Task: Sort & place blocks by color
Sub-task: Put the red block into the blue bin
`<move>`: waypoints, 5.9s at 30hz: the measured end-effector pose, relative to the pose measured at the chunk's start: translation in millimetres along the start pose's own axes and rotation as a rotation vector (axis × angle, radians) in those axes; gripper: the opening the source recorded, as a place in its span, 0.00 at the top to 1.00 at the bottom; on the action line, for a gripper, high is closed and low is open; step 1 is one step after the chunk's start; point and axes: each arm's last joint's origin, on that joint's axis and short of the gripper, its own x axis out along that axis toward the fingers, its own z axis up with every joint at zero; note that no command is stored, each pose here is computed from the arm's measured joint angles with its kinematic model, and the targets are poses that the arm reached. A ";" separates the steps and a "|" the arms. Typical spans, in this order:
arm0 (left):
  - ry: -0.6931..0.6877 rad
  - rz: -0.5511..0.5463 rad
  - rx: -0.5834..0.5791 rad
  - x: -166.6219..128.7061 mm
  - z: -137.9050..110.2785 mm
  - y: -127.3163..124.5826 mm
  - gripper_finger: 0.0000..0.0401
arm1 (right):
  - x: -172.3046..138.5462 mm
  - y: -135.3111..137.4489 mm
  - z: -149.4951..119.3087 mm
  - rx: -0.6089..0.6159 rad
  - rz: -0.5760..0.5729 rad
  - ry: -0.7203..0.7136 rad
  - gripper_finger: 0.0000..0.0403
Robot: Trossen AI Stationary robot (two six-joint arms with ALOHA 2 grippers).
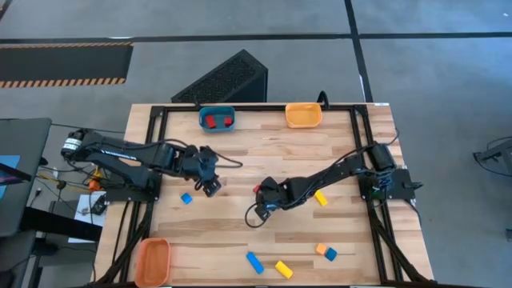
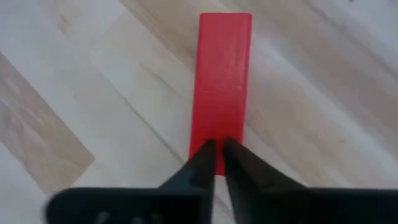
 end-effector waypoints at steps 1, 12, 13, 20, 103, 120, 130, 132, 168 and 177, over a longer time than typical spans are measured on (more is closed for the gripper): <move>-0.004 -0.006 0.013 -0.8 -1.5 -2.3 0.54 | -1.7 1.0 -1.5 0.002 0.008 0.005 0.92; -0.010 -0.029 0.001 -4.1 -6.9 -9.3 0.54 | -29.0 12.8 -13.1 -0.035 0.018 -0.148 0.76; -0.011 -0.029 0.002 -4.1 -7.0 -9.4 0.54 | -32.1 15.4 -15.1 -0.068 0.011 -0.194 0.72; -0.032 -0.008 0.002 -4.2 -6.4 -8.8 0.54 | -16.2 23.3 -34.4 -0.250 -0.068 -0.279 0.41; -0.795 -0.602 -0.439 81.3 151.3 21.1 0.38 | -244.6 -150.9 20.3 -0.712 -0.207 -0.579 0.71; -0.864 -0.669 -0.404 103.0 167.2 46.2 0.37 | -213.6 -153.3 57.6 -0.579 -0.103 -0.752 0.71; -0.791 -0.797 -0.324 101.0 179.1 88.3 0.37 | -168.5 -143.4 95.7 -0.488 -0.184 -0.653 0.71; -0.735 -0.809 -0.347 102.1 180.7 95.5 0.37 | -164.1 -137.5 102.6 -0.511 -0.194 -0.644 0.71; -0.572 -0.841 -0.243 100.7 180.2 184.1 0.89 | -150.9 -115.1 169.3 -0.565 -0.396 -0.673 0.57; -0.432 -0.532 -0.367 114.9 153.0 240.9 0.94 | -145.1 -146.1 156.4 -0.321 -0.439 -0.460 0.39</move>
